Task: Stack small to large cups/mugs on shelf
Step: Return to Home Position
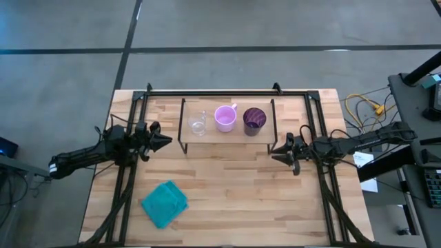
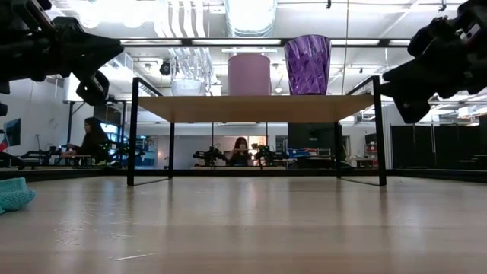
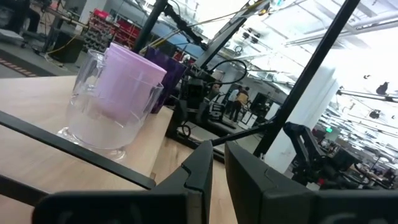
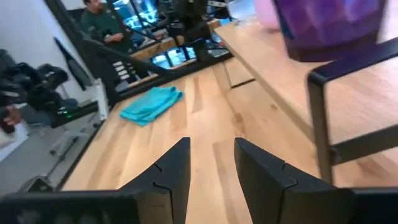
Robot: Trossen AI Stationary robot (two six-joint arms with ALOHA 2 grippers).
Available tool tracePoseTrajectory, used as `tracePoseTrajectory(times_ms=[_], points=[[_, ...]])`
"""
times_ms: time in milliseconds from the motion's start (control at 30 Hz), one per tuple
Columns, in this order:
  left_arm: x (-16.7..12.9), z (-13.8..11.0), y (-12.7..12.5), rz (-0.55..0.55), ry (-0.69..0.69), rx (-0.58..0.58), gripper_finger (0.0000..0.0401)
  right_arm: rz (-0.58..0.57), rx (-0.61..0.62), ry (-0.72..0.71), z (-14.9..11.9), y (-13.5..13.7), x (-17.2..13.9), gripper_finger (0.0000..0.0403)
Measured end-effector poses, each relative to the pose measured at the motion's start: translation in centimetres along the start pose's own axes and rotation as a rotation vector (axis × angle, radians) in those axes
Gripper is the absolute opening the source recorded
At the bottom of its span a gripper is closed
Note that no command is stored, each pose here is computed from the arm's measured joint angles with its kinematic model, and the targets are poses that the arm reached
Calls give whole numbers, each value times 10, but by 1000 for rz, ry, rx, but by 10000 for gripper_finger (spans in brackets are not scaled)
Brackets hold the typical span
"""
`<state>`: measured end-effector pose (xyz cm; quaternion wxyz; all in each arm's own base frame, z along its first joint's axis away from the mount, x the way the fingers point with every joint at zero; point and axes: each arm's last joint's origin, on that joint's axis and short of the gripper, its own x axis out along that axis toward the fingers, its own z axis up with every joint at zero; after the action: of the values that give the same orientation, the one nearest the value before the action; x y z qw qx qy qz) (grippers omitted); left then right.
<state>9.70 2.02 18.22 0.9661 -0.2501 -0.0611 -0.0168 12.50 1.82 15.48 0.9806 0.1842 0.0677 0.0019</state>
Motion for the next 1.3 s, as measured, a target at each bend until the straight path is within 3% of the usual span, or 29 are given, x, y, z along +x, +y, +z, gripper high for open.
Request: tracePoseTrajectory(times_ms=[633, 1300], points=[[0, -3, 2, 6, 11, -3, 29, -9, 0, -4, 0, 0, -1, 118], [0, -4, 2, 7, 13, -4, 29, 136, 58, -354, 31, 7, -32, 118]])
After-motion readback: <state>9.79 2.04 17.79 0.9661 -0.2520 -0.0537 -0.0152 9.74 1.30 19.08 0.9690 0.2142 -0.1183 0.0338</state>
